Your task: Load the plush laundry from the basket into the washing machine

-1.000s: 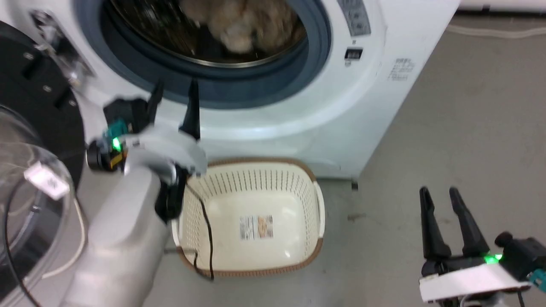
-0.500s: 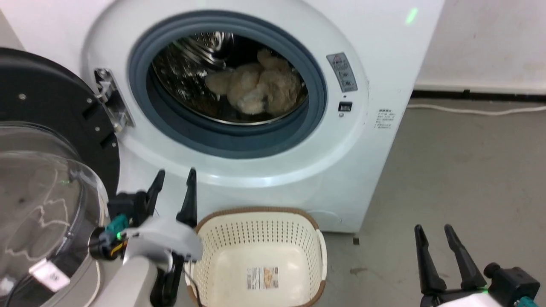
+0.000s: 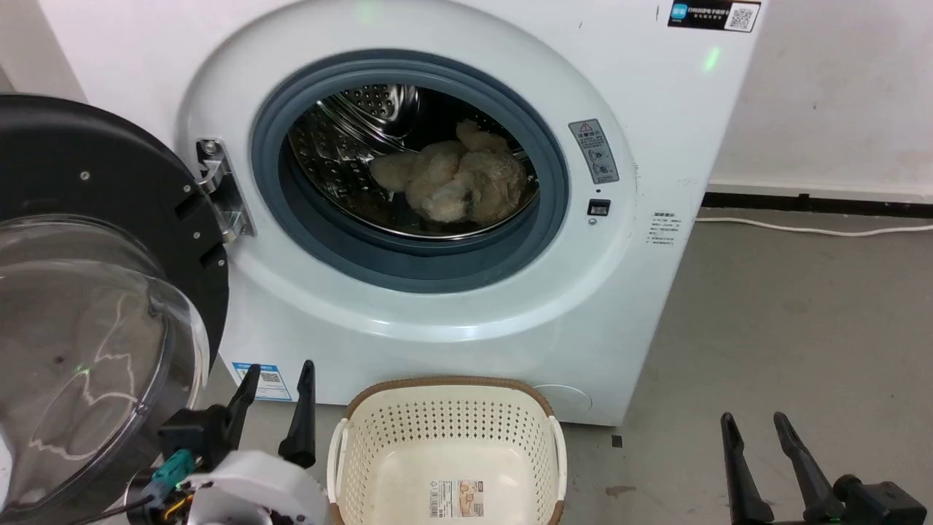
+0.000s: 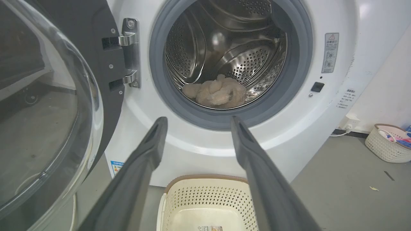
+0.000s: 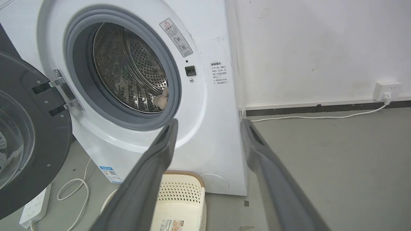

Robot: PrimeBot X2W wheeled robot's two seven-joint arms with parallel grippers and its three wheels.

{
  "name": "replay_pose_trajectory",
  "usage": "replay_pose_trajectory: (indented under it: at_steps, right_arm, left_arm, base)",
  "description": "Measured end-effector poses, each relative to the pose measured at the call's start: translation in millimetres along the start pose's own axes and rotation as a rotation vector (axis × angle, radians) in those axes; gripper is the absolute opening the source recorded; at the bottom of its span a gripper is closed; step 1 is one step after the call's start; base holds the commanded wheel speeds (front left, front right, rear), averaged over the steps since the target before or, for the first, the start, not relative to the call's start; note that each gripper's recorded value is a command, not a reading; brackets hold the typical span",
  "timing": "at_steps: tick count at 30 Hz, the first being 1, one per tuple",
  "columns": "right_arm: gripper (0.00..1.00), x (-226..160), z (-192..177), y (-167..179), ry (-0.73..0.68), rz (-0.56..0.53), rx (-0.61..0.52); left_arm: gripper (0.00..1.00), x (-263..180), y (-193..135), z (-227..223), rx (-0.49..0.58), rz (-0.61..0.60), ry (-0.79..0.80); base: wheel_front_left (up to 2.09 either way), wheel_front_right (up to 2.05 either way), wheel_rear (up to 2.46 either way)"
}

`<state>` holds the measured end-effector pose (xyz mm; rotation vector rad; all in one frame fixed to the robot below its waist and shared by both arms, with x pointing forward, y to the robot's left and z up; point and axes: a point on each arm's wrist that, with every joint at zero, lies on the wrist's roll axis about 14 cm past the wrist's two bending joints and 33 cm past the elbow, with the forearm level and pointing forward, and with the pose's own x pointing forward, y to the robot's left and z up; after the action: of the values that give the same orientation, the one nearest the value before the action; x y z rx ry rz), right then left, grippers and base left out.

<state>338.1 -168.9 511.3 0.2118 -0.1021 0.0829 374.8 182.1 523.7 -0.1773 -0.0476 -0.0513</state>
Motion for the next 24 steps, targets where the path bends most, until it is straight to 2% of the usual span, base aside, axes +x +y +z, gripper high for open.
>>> replay_pose_trajectory:
  at_steps: [9, 16, 24]
  right_arm:
    - [1.0, -1, -3, 0, 0.009, 0.005, -0.013]
    - [1.0, -5, -10, 2, 0.033, 0.008, -0.011]
    - [1.0, -8, -14, 3, 0.048, 0.012, -0.01]
  left_arm:
    - [1.0, -19, 8, -2, -0.058, 0.022, 0.006]
    - [1.0, -28, 12, -3, -0.011, 0.014, 0.01]
    - [1.0, -35, 8, -7, -0.008, 0.004, 0.022]
  base:
    - [0.0, 0.0, 0.0]
    - [0.0, 0.0, 0.0]
    - [0.0, 0.0, 0.0]
